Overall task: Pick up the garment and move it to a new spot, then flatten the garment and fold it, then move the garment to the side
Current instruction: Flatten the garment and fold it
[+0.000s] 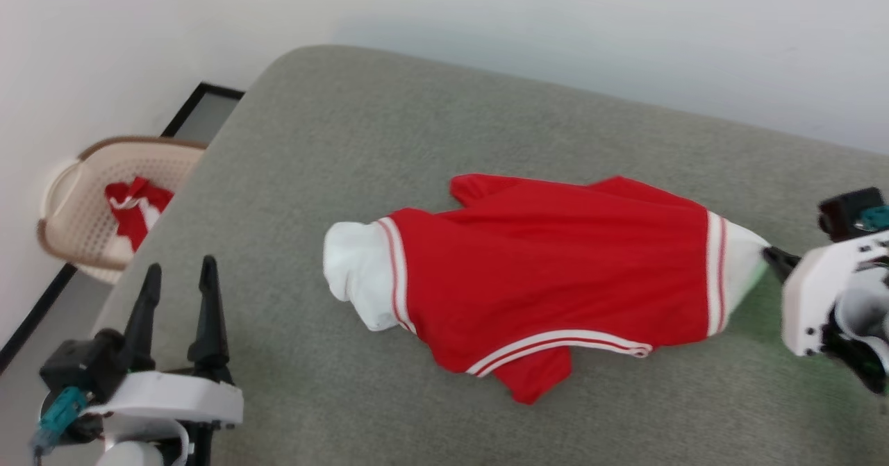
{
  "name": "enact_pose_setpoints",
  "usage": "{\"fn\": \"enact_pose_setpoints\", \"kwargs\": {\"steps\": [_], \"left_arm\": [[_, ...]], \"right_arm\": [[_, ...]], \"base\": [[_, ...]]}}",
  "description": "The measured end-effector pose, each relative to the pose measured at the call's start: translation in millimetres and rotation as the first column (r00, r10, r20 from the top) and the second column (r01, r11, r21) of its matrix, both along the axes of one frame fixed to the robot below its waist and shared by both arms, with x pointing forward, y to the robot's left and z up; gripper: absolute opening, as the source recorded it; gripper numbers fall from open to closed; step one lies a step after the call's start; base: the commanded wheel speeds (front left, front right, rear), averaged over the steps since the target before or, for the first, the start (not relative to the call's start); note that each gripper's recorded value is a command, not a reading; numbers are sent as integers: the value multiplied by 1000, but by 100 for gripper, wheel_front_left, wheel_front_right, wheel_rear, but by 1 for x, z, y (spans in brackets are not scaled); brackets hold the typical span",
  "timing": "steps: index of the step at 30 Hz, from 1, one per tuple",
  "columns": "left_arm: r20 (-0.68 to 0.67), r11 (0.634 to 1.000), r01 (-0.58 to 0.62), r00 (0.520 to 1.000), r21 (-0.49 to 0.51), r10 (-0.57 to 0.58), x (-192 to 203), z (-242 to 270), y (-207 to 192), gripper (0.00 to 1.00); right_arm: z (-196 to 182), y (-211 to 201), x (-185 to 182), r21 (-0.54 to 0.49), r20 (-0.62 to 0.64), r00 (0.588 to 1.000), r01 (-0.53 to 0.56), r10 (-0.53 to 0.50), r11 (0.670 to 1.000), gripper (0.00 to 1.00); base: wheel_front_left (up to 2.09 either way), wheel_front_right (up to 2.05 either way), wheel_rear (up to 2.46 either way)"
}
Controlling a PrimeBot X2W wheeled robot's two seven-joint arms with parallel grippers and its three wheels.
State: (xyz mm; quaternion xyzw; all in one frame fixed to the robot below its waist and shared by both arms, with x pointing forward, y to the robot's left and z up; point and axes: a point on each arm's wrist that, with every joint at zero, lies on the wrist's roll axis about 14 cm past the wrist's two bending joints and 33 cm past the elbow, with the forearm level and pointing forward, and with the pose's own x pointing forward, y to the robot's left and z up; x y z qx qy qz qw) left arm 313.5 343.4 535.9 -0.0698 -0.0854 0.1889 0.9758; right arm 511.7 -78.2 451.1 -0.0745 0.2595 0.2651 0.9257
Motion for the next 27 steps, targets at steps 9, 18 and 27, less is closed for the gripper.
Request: {"fn": "enact_pose_setpoints", "kwargs": {"steps": [9,18,27], "left_arm": [[4,998,55,998,13,-55,4,0,-13,100],[19,993,114,993,15,-114,11,4,-28,100],[20,989,148,989,19,-149,18,6,-38,100]], "right_arm": [[5,-93,-28,-49,-27,980,194,-196,980,0],[-14,-132,-72,-35,-79,942,324,-326,945,0],[-19,-133,-84,-10,-85,927,365,-365,931,100]], "base": [[0,0,0],[0,0,0],[0,0,0]]}}
